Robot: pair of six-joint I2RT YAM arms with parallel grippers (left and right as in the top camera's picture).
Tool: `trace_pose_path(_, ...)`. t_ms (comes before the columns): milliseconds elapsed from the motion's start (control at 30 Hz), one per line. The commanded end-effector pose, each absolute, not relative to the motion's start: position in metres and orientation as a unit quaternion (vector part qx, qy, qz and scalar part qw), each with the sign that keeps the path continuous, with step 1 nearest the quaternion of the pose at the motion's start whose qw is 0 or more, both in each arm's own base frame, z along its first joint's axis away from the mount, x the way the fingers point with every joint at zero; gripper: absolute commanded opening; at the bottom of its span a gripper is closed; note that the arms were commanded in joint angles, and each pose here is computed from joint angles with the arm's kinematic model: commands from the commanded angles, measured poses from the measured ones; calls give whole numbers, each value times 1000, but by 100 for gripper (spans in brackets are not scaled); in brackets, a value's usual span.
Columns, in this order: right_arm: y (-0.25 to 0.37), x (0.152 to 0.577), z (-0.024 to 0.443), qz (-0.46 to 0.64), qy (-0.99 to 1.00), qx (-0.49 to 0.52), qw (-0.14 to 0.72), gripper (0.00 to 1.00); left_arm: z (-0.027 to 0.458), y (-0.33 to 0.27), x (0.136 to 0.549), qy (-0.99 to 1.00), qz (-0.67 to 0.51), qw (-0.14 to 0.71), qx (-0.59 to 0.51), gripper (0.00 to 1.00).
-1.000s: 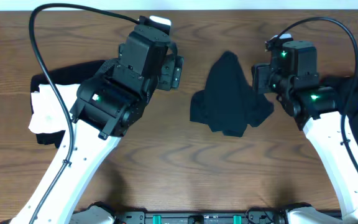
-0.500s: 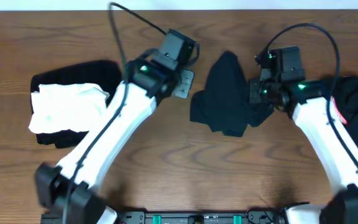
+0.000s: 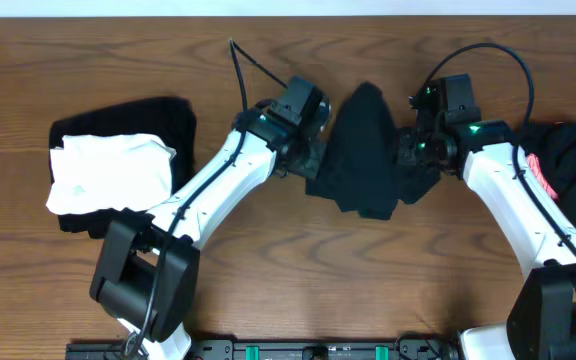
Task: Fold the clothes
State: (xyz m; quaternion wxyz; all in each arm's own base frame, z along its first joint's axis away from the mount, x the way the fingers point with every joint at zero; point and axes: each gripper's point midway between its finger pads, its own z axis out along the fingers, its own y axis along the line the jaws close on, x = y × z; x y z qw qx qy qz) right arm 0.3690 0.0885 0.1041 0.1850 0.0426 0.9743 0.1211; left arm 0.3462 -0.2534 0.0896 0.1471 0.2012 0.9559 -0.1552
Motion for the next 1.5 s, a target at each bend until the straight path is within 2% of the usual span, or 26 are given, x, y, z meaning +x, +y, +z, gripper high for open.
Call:
trace_pose_path(0,86,369,104,127,973,59,183,1,67,-257,335,953,-183,130,204,6)
trace_pose_path(233,90,369,105,134,973,55,181,1,35,-259,338,948,-188,147,209,6)
trace_pose_path(633,99,364,106,156,972,25,174,1,-25,-259,328,955,-184,88,213,6)
trace_pose_path(900,89,367,102,127,975,32,179,1,-41,-174,311,996,-37,9,78,6)
trace_pose_path(1067,86,369,87,109,979,34,169,1,-40,-130,290,998,-7,-62,1,6)
trace_pose_path(1233,91,365,50,103,986,31,123,1,-34,-101,279,994,6,-103,-43,6)
trace_pose_path(1300,101,364,37,118,987,4,108,2,-31,-96,278,993,6,-105,-50,6)
trace_pose_path(1400,138,358,27,190,972,-95,96,2,-26,-95,281,994,3,-97,-52,6)
trace_pose_path(1467,149,354,20,197,970,-111,87,2,-22,-96,283,995,0,-90,-51,6)
